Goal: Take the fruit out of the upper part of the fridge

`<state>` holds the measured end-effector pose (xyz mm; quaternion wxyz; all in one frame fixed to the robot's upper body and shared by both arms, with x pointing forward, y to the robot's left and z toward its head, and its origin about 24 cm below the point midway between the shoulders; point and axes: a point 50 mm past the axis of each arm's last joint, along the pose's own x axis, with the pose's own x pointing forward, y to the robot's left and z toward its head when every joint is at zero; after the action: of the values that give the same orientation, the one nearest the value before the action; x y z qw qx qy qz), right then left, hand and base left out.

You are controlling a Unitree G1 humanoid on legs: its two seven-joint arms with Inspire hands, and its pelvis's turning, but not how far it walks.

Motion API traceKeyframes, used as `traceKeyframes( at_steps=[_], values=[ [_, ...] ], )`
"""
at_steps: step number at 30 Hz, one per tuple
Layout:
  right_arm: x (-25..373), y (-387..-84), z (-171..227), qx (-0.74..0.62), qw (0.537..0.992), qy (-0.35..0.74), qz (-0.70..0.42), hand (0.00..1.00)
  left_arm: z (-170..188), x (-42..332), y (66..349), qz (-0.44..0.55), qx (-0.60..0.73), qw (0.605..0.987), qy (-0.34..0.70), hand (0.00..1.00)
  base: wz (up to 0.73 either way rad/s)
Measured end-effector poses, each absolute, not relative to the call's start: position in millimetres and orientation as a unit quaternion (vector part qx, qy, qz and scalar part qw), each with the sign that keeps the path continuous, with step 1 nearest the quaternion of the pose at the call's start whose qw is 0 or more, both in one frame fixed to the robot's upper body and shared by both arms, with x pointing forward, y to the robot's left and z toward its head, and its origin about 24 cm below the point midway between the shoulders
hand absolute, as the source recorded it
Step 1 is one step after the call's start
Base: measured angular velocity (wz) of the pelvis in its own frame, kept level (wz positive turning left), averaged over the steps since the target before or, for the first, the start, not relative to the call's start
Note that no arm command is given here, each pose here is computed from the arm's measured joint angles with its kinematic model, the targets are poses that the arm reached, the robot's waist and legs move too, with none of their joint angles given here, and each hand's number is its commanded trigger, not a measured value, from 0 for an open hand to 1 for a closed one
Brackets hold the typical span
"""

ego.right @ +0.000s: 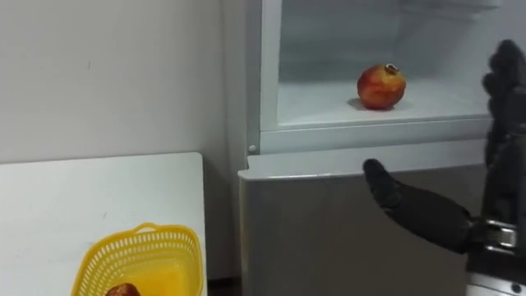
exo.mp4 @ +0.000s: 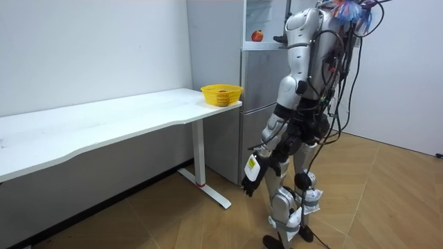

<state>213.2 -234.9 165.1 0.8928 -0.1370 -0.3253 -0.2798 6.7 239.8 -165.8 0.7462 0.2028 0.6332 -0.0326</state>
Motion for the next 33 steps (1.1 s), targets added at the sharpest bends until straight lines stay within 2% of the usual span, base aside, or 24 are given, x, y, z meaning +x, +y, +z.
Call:
traceKeyframes(
  at_steps=[9,14,22,27,33],
  values=[
    [217.0,-265.8,162.7,-0.096,0.892,-0.296,-0.328,0.00,-164.2,6.2,242.4,-0.017,0.197,0.748,0.634,0.00,0.02],
    [229.3,-289.9,168.2,-0.111,0.875,-0.284,-0.376,0.00,-163.4,3.7,247.0,-0.003,0.192,0.744,0.640,0.00,0.05],
    [243.6,-290.8,196.7,-0.102,0.855,-0.323,-0.393,0.00,-163.1,-0.3,249.5,0.005,0.189,0.735,0.651,0.00,0.00],
    [262.0,-310.3,222.4,-0.138,0.841,-0.327,-0.409,0.00,-161.9,-1.1,253.4,0.017,0.177,0.736,0.654,0.00,0.10],
    [267.8,-317.2,231.7,-0.135,0.849,-0.312,-0.405,0.00,-159.8,1.7,254.8,0.021,0.180,0.740,0.648,0.00,0.08]
  ],
)
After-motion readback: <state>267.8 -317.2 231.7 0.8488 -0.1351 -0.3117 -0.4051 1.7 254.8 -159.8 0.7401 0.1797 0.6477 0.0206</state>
